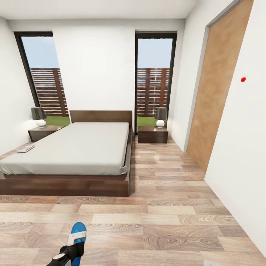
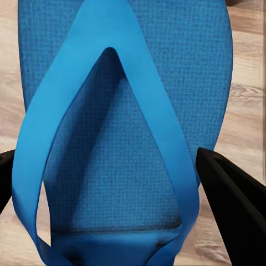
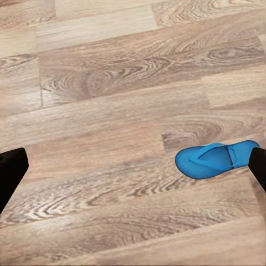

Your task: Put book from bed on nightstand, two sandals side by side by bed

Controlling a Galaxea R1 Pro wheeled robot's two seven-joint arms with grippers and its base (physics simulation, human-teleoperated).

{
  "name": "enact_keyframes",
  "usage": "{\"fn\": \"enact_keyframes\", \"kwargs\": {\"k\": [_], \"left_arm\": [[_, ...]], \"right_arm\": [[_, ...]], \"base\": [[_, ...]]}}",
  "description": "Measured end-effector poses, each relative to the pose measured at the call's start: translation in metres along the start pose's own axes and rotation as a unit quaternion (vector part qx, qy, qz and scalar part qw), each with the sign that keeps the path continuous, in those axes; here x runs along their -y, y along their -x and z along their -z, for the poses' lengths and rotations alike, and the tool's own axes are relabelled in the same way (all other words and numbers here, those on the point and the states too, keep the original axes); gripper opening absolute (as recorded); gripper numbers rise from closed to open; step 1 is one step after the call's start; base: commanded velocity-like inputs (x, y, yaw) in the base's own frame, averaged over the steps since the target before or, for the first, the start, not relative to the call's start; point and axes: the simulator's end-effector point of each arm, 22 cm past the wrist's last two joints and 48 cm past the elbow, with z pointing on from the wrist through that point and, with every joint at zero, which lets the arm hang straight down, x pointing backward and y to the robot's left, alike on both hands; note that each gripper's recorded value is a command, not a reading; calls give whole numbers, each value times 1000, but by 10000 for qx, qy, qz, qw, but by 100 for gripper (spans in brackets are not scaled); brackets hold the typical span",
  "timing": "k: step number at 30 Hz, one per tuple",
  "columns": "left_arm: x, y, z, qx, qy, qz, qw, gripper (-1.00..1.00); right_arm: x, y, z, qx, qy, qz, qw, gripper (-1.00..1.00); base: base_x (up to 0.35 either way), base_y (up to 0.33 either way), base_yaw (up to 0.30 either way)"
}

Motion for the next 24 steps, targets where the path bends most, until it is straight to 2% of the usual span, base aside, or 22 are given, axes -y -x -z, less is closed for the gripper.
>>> {"fn": "enact_keyframes", "kwargs": {"k": [4, 13, 24], "left_arm": [[2, 3, 5, -19, -10, 6, 10000, -100], [1, -3, 19, -141, 0, 5, 9999, -100], [2, 8, 33, -168, -27, 26, 9999, -100]], "right_arm": [[0, 3, 5, -21, -6, -6, 10000, 100], [4, -18, 15, -235, -41, -17, 9997, 100], [-1, -10, 29, -271, -15, 0, 9996, 100]], "base": [[0, 0, 0], [0, 0, 0], [0, 0, 0]]}}
